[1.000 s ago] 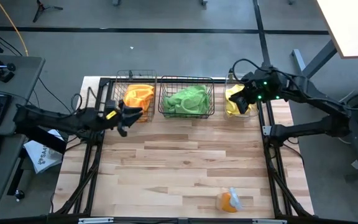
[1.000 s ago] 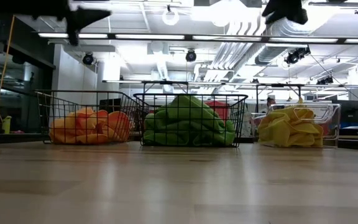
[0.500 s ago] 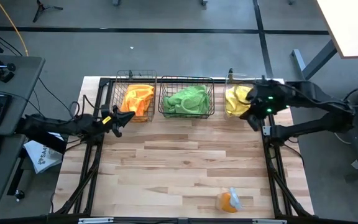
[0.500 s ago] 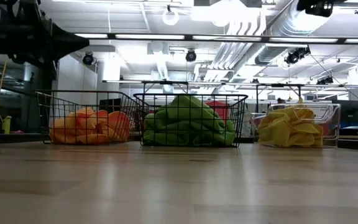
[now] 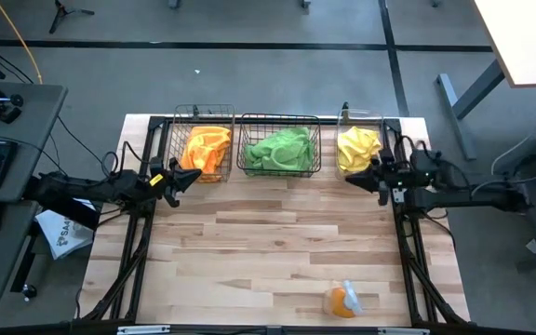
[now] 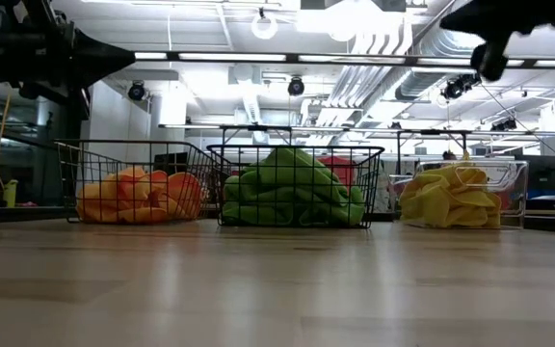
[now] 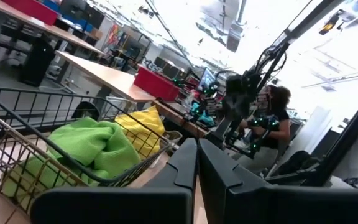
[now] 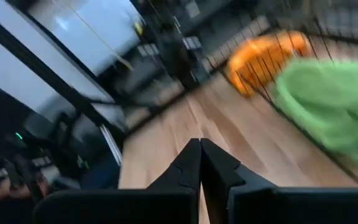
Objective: Sort microfiber towel by color & place in baskets
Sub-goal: Return to Home Position
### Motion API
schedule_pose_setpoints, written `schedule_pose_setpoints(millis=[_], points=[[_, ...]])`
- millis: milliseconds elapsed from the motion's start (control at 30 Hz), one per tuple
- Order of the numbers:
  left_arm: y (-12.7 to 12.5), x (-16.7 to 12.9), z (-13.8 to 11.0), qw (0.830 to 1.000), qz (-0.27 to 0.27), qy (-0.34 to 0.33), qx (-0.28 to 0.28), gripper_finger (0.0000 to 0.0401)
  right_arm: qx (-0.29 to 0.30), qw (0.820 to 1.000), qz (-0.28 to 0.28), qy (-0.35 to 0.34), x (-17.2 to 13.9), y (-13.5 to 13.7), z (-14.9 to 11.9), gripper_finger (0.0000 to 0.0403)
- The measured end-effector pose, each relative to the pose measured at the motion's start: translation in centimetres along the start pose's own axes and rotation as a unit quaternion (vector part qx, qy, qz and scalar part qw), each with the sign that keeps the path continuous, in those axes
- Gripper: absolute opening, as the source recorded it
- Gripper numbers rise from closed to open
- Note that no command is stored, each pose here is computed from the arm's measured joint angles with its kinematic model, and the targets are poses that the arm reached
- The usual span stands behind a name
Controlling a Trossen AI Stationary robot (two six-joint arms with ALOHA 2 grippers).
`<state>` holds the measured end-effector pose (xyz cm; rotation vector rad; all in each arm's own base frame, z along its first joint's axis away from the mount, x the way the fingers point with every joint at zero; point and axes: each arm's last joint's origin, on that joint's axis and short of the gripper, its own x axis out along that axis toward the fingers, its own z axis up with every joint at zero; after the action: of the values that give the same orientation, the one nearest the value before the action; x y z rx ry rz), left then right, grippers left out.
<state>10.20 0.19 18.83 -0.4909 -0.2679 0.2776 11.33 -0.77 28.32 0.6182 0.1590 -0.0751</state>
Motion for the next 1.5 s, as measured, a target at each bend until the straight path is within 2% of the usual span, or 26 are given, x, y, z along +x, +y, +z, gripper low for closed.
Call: schedule_pose_setpoints(millis=[133, 267, 467, 700, 867, 1100, 1400, 1500], points=[[0.0, 0.0, 0.0, 1.0, 0.0, 0.001, 0.0, 0.0003, -0.014, 0.998, 0.038, -0.054, 0.8, -1.8, -2.5, 0.0], [0.0, 0.0, 0.0, 1.0, 0.0, 0.001, 0.001, 0.0003, -0.007, 0.997, 0.064, -0.041, 0.7, -2.7, -4.3, 0.0], [0.0, 0.0, 0.0, 1.0, 0.0, 0.001, 0.001, 0.0003, -0.026, 0.993, 0.109, -0.037, 0.0, -3.1, -6.0, 0.0], [0.0, 0.0, 0.0, 1.0, 0.001, 0.002, 0.001, 0.0003, -0.027, 0.984, 0.16, -0.075, -0.6, -3.4, -7.4, 0.0], [0.0, 0.0, 0.0, 1.0, 0.001, 0.002, 0.001, 0.0003, -0.082, 0.981, 0.159, -0.076, -1.1, -3.5, -7.7, 0.0], [0.0, 0.0, 0.0, 1.0, 0.001, 0.002, 0.001, 0.0003, -0.114, 0.982, 0.141, -0.057, -1.0, -3.9, -8.1, 0.0], [0.0, 0.0, 0.0, 1.0, 0.001, 0.002, 0.001, 0.0003, -0.131, 0.98, 0.132, -0.075, -1.0, -3.8, -8.0, 0.0], [0.0, 0.0, 0.0, 1.0, 0.001, 0.002, 0.001, 0.0003, -0.123, 0.976, 0.149, -0.101, -0.6, -4.0, -8.3, 0.0]])
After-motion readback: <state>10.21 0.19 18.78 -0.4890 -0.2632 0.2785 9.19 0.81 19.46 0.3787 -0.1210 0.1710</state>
